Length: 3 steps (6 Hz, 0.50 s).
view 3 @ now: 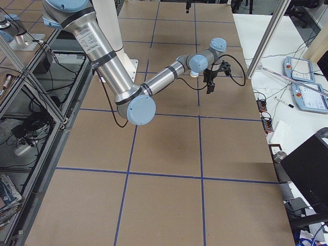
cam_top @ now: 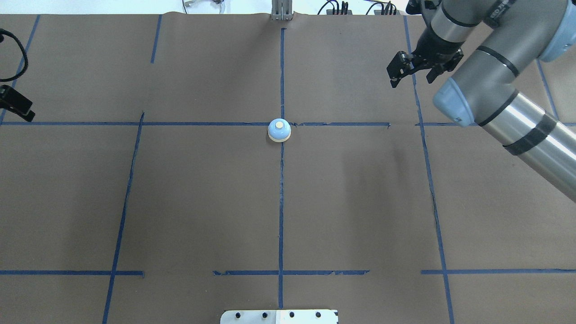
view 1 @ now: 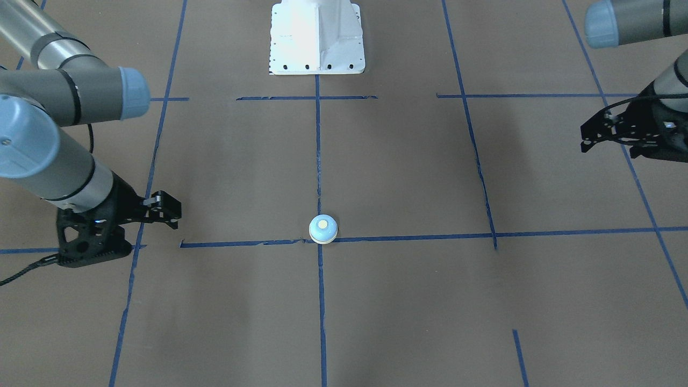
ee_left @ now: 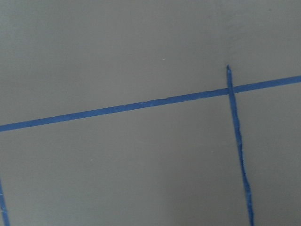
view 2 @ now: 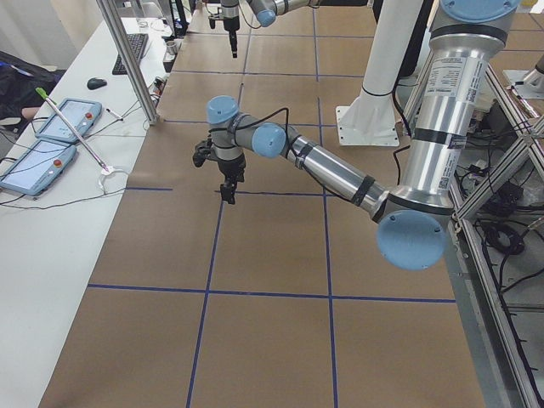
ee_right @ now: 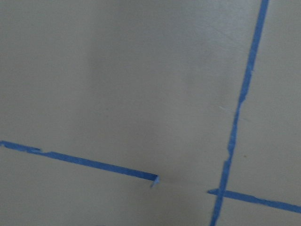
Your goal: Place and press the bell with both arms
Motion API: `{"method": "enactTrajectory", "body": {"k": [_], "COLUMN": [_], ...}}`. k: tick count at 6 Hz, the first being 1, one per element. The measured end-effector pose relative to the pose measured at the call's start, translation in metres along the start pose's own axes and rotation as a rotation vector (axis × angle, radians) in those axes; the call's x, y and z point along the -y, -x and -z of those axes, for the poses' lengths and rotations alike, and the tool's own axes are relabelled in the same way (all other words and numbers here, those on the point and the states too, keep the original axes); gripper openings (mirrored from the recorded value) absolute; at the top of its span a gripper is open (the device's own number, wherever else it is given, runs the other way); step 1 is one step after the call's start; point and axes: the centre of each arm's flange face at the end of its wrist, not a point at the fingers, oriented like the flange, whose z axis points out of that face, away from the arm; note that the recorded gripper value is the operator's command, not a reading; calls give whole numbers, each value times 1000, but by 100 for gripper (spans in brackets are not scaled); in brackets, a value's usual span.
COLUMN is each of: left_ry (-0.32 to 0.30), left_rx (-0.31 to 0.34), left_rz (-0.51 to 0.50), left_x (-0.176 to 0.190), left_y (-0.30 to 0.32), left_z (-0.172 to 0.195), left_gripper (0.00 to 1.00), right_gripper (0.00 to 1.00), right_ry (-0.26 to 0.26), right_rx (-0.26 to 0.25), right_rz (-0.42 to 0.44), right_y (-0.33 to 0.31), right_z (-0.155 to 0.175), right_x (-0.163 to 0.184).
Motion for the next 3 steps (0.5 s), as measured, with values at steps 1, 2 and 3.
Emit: {"method": "enactTrajectory", "body": {"k": [1,2,3], "left_ry": [3,15,22], "left_rx": [2,-19,-61], "left_rz": [-20,-20,14], "left_x": [-8,-21,-45], "left_y": [47,109,175], "left_z": [3,2,-3], "left_gripper": [100,100,100], "right_gripper": [100,100,100], "right_ry": [3,7,14], "right_rx": [4,2,-8], "right_rz": [44,79,97], "right_y": [-55,-118,-185], "right_z": [11,22,29], "right_x": [-26,-53,-85]}}
